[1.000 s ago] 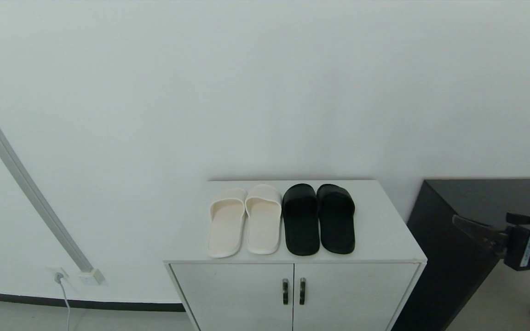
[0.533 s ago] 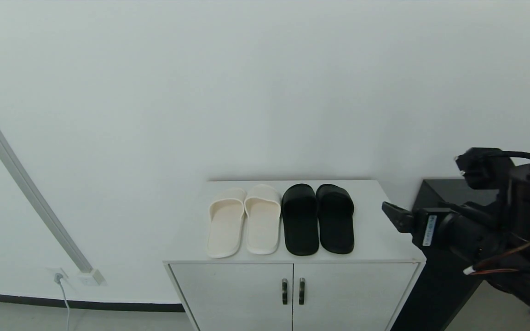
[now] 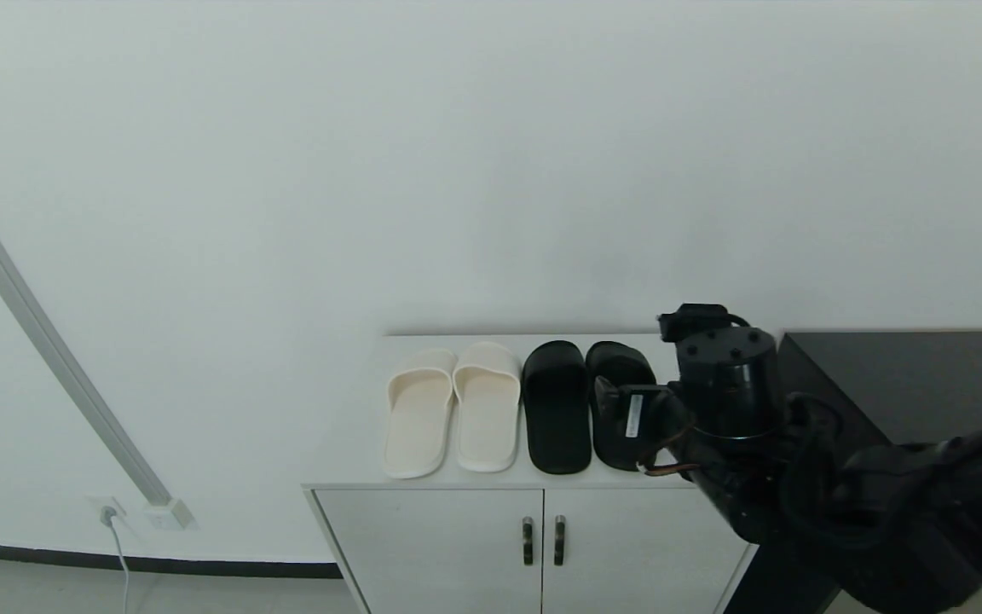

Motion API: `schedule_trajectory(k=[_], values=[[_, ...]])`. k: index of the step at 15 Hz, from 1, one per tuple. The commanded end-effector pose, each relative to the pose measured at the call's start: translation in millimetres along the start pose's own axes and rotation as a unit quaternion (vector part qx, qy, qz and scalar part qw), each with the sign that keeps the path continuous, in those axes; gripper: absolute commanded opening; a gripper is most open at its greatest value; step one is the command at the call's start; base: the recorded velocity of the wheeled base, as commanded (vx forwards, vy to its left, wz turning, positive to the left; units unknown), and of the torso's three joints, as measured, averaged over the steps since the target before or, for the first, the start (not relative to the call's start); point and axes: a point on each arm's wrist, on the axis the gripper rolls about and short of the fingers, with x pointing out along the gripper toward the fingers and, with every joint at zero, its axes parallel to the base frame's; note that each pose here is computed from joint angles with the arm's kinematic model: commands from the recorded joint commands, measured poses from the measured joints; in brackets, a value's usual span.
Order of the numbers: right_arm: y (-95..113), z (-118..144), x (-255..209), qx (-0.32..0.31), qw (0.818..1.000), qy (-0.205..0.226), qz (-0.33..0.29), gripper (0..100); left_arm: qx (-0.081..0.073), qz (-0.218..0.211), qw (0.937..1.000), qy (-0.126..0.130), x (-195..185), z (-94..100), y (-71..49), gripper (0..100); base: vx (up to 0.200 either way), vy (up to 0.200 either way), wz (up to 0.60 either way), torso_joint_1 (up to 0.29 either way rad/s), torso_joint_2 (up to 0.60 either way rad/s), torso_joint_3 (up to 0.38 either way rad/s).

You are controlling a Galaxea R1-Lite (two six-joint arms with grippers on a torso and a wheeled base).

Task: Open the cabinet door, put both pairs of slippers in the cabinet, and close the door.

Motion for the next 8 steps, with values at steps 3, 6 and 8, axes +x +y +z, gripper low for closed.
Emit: schedule_trajectory(k=[3,6,8], values=[[23,-31,57,-0.012,1.000,0.012,-0.020,100,0.000,0.000,1.0000,0.000,0,0.0,0.0,0,0.000,0.000,0.00,0.000,0.00,0.000],[20,-39,77,-0.022,0.999,0.016,-0.034,100,0.000,0.000,1.0000,0.000,0,0.0,0.0,0,0.000,0.000,0.00,0.000,0.00,0.000],[22,-42,88,-0.026,0.999,0.015,-0.036,100,0.000,0.000,1.0000,0.001,0,-0.2,0.0,0,0.000,0.000,0.00,0.000,0.00,0.000]])
